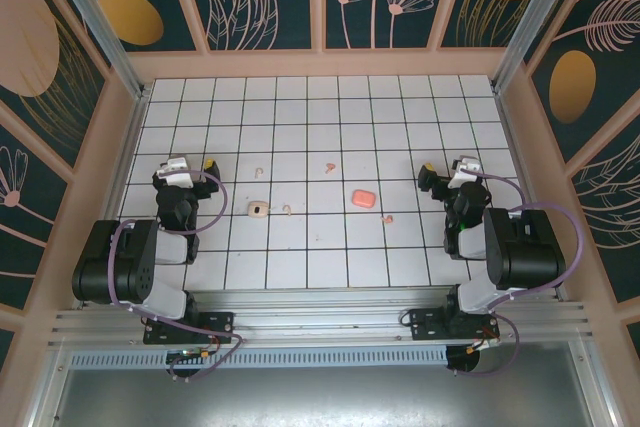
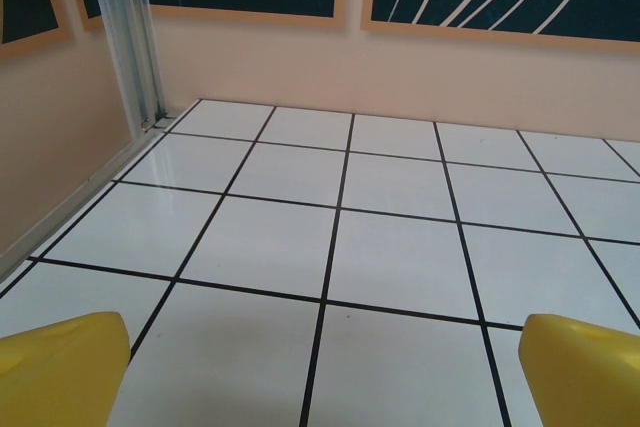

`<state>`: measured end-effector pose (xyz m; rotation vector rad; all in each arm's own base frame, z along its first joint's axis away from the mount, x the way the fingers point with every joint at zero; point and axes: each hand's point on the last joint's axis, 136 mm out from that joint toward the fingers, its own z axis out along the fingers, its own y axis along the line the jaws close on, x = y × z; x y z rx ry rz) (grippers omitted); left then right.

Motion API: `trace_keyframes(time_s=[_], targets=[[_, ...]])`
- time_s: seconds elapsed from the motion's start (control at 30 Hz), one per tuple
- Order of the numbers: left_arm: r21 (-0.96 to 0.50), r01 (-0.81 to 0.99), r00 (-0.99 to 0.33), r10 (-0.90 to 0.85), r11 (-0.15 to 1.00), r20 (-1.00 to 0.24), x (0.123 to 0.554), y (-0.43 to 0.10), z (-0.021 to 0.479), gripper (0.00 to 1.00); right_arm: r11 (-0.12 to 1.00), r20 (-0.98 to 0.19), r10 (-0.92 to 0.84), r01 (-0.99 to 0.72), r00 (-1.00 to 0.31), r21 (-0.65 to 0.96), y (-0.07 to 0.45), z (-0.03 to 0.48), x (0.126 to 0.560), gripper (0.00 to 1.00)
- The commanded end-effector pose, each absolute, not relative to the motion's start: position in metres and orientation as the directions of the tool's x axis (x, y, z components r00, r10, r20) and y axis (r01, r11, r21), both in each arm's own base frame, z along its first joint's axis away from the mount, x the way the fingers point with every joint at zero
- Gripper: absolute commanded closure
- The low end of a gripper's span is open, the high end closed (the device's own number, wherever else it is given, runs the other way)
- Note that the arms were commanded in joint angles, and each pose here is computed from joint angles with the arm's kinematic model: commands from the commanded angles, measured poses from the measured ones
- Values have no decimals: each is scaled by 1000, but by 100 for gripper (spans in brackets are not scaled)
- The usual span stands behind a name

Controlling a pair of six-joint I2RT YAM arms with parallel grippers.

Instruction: Insert wireless bluetooth earbuds into charging case

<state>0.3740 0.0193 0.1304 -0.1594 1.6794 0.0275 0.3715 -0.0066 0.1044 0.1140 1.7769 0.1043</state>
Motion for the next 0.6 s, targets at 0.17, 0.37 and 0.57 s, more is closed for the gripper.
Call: trace_keyframes(time_s=[0.17, 0.37, 0.57], targets=[[-65, -109, -94, -76, 992, -993, 378, 18, 135, 1, 993, -981, 118, 20, -151, 116, -9, 121, 379, 1], [-65, -109, -90, -75, 992, -993, 377, 18, 136, 6, 992, -981, 126, 42, -146, 122, -13, 123, 379, 1], [-66, -102, -181, -83, 993, -980, 397, 15, 152, 19, 977, -950, 206, 96, -234, 189, -17, 144, 385, 1]])
